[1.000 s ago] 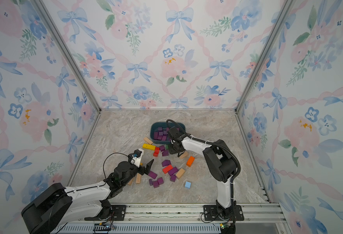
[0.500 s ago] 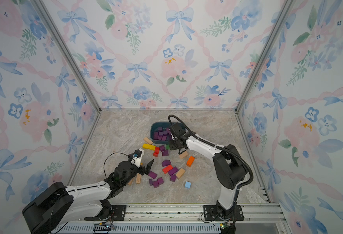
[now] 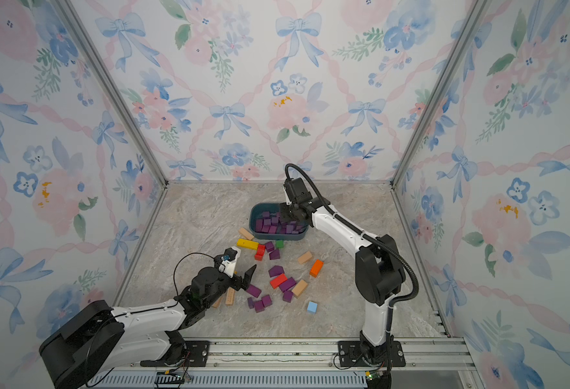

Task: Pick purple bricks into the storage bin
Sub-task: Place the building block in the storage box.

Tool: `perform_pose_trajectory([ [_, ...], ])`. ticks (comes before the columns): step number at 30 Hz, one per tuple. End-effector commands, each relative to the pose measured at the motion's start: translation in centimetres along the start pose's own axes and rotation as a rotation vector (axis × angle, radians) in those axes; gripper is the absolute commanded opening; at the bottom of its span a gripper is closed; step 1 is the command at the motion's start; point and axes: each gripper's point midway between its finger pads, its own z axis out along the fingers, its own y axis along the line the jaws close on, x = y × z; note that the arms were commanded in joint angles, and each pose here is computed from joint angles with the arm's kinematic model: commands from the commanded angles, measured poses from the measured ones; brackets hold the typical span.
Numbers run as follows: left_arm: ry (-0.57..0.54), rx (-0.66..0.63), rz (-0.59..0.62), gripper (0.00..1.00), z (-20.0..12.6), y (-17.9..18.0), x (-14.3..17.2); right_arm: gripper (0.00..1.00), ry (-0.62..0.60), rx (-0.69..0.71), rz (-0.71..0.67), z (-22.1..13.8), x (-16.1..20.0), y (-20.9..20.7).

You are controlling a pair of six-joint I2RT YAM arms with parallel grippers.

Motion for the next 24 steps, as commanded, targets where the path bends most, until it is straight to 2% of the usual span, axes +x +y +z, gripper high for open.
perform_pose_trajectory([
  [1,-0.034,0.017,-0.035,0.98,0.1,-0.3,-1.6,0.31,0.102,0.082,0.026,2.1,1.8,-2.4],
  [5,-0.012,0.019,-0.056,0.98,0.6,-0.4,-2.3,0.31,0.132,0.177,0.061,2.1,2.2,-4.7],
  [9,0.034,-0.01,-0.09,0.98,1.4,-0.2,-3.1,0.33,0.145,0.194,0.103,2.0,3.1,-5.9],
  [11,0.043,-0.023,-0.11,0.98,1.9,-0.1,-3.7,0.47,0.148,0.196,0.099,1.7,3.4,-6.0],
  [13,0.057,-0.015,-0.126,0.98,2.5,-0.4,-4.3,0.71,0.15,0.201,0.091,1.3,3.8,-6.2],
  [15,0.086,0.0,-0.142,0.98,3.3,-0.9,-4.5,0.81,0.128,0.202,0.087,0.5,3.7,-6.2],
  [24,0.289,0.018,-0.174,0.98,8.3,-2.7,-3.1,0.82,0.002,0.152,0.065,-6.4,2.7,-5.2],
])
